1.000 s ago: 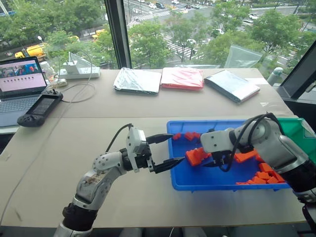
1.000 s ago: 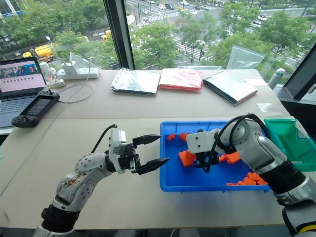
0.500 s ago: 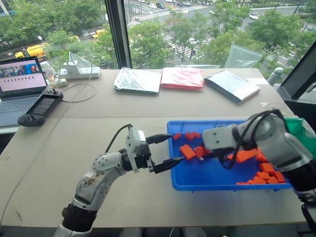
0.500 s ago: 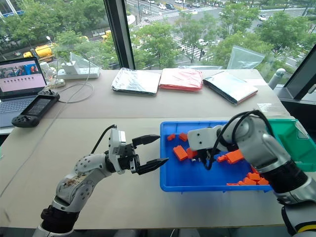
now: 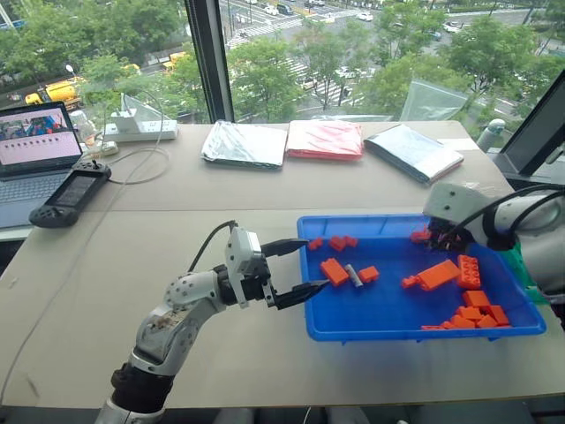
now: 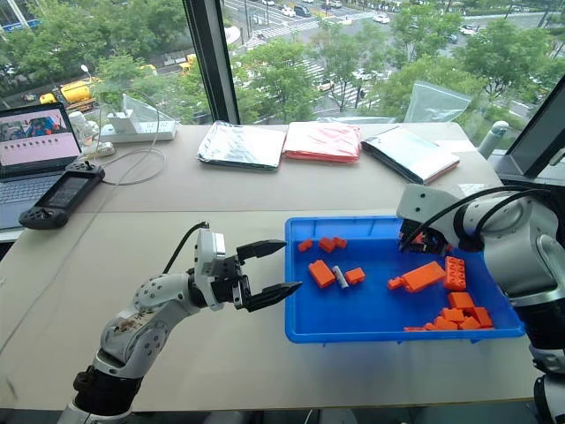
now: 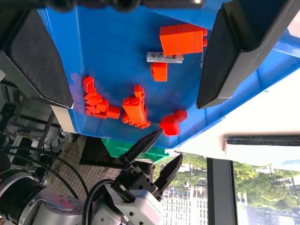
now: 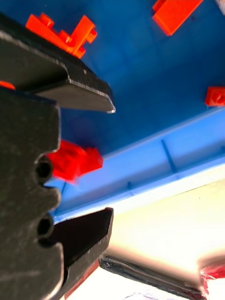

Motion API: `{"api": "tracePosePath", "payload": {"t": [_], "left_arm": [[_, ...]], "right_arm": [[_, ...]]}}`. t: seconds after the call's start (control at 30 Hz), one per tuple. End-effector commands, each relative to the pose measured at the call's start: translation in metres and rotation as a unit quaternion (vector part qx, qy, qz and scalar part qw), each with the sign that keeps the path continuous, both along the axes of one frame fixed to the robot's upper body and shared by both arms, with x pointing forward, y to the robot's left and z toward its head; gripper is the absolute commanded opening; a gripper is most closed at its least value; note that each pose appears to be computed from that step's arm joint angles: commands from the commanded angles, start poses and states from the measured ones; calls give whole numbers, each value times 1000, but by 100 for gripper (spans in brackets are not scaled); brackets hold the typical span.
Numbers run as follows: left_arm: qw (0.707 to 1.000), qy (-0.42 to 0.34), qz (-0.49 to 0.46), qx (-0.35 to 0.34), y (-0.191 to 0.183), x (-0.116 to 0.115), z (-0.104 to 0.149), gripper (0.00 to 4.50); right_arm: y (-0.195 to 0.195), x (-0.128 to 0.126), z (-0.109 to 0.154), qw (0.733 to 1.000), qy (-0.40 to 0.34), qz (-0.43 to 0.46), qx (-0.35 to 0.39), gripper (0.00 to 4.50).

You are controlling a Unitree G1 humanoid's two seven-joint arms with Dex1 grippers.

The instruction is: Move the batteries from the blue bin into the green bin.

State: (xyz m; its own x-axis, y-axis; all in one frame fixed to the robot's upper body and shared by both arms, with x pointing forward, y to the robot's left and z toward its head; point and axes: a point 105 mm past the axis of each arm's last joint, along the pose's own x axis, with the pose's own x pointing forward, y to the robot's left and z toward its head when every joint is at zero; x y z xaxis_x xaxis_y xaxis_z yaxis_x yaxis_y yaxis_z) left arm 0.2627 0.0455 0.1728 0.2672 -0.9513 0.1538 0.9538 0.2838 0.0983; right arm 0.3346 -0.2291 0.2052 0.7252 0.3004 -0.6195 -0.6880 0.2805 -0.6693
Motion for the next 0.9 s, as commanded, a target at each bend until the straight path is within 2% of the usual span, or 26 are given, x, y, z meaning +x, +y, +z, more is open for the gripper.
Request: {"api": "tracePosePath", "payload": {"t": [0.03,0.1,0.27,0.4,0.7,0.9], "left_arm": [[1000,-17,-12,-7,-2,-4,8,450],[1000,-17,-12,-7,-2,-3,8,450],[1000,-17,-12,-7,-3,-4,7,450],[1000,-18,-11,-7,-5,-4,7,450],[1000,-18,-6,-4,-3,-5,7,450],[1000,-16,-3,-6,-3,-7,6,450]], "right_arm": [[32,-17,7,996,13,90,5,449],[50,-26,-5,988,51,146,-2,449],[79,-31,-17,968,104,227,-17,449],[92,-9,-28,964,116,237,-35,449],[95,-8,-48,932,207,281,-94,449],[103,-1,-53,918,229,304,-110,449]]}}
